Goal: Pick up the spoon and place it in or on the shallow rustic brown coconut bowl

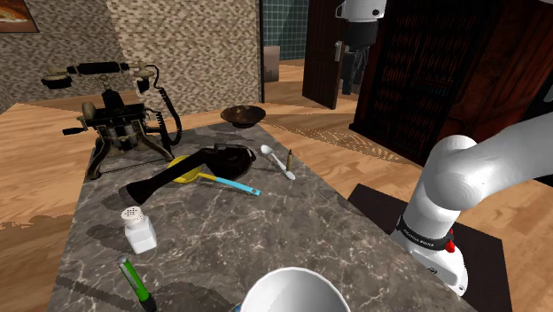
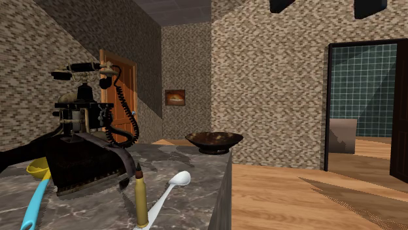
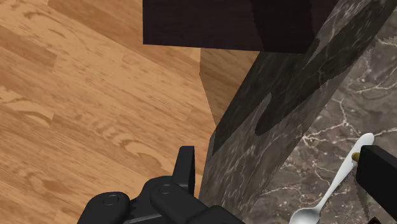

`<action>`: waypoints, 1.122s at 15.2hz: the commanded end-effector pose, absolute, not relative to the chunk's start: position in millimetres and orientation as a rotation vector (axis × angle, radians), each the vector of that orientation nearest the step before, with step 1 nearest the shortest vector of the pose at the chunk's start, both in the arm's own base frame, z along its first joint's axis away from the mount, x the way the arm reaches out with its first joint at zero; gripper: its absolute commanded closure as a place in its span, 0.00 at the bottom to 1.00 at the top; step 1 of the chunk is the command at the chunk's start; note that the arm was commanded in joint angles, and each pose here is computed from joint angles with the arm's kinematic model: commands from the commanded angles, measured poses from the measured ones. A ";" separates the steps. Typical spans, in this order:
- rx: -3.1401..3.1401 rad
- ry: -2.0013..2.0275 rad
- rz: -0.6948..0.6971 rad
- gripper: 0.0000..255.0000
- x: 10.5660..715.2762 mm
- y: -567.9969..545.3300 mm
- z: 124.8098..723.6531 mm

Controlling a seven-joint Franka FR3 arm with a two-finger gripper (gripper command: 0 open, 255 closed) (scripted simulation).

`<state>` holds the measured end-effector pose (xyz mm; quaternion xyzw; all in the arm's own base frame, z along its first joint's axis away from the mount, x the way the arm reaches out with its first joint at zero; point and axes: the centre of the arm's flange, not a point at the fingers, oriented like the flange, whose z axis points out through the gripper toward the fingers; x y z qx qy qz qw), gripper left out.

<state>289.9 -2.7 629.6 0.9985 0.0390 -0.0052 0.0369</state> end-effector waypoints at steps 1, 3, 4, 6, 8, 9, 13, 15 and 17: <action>3.065 0.120 -0.016 0.00 289.9 -2.7 629.6; 3.057 0.049 0.002 0.00 296.8 17.0 612.3; 3.052 0.014 0.011 0.00 300.7 26.6 603.6; 3.042 -0.056 0.028 0.00 309.3 45.5 586.1; 3.029 -0.125 0.045 0.00 318.9 63.8 568.6; 3.023 -0.160 0.054 0.00 324.2 72.7 559.9; 2.992 -0.297 0.088 0.00 347.6 106.7 524.8; 2.974 -0.364 0.105 0.00 360.8 122.5 507.2; 2.954 -0.431 0.122 0.00 375.0 137.6 489.7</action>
